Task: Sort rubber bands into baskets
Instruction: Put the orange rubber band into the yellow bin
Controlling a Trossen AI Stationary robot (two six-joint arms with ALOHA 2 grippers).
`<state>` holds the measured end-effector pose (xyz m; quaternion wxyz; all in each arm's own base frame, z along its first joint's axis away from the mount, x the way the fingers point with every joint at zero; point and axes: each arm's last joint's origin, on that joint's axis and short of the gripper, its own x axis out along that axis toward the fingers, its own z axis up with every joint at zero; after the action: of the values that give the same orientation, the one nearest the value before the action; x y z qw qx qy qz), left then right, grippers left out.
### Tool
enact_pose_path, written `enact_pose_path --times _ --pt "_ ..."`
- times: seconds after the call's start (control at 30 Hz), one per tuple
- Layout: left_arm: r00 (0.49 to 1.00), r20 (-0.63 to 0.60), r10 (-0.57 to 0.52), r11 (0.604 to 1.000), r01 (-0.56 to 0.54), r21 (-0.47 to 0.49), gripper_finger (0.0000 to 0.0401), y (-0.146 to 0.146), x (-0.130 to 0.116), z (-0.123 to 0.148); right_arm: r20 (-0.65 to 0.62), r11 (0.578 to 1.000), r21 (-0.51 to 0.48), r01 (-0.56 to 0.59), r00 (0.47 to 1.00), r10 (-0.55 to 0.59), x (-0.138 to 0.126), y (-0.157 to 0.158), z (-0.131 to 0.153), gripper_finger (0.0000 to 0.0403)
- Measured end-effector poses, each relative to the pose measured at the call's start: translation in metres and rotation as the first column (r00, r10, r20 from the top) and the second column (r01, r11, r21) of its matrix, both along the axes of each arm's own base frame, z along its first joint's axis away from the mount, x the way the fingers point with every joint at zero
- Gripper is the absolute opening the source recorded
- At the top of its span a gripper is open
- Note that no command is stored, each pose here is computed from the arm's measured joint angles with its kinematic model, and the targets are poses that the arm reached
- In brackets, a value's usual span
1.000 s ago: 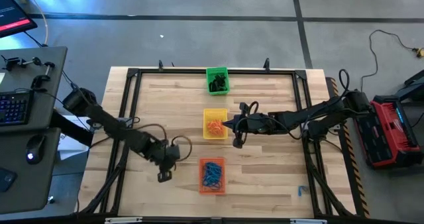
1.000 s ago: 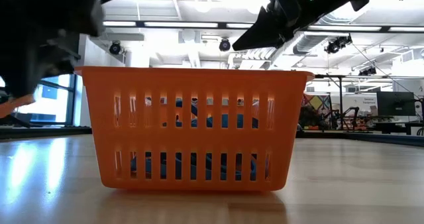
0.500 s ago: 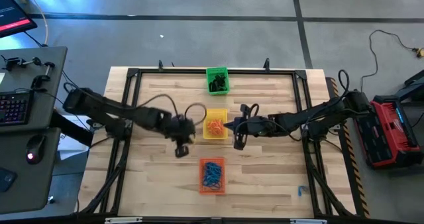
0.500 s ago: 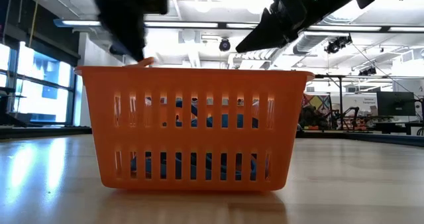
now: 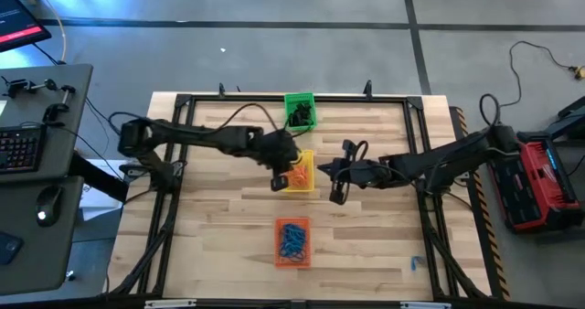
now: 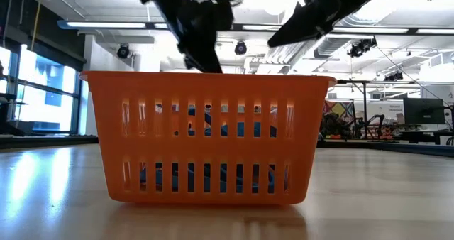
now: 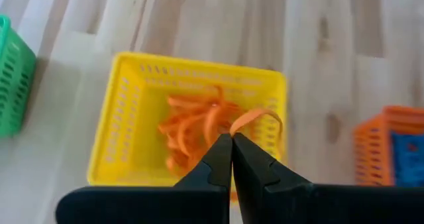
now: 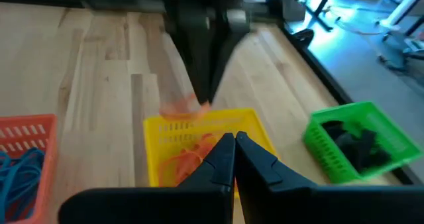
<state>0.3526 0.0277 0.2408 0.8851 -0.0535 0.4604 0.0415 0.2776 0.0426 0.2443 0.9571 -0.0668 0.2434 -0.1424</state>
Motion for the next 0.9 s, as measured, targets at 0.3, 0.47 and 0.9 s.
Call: enact_pose_path --times 0.3,0.47,0.9 --pt "0.996 -0.074 -0.05 0.997 0.054 0.062 0.0 0.026 0.036 -0.028 -0.02 0.998 -0.037 0.041 0.999 -0.042 -0.019 0.008 0.01 0.0" --pt "0.99 -0.125 -0.057 0.996 0.065 0.06 0.0 0.03 0.041 -0.044 -0.039 0.997 -0.045 0.07 0.997 -0.072 -0.023 0.014 0.007 0.0" --pt "0.98 -0.188 -0.063 0.996 0.074 0.05 0.002 0.032 0.045 -0.066 -0.035 0.996 -0.042 0.085 0.996 -0.086 -0.028 0.025 0.006 0.0"
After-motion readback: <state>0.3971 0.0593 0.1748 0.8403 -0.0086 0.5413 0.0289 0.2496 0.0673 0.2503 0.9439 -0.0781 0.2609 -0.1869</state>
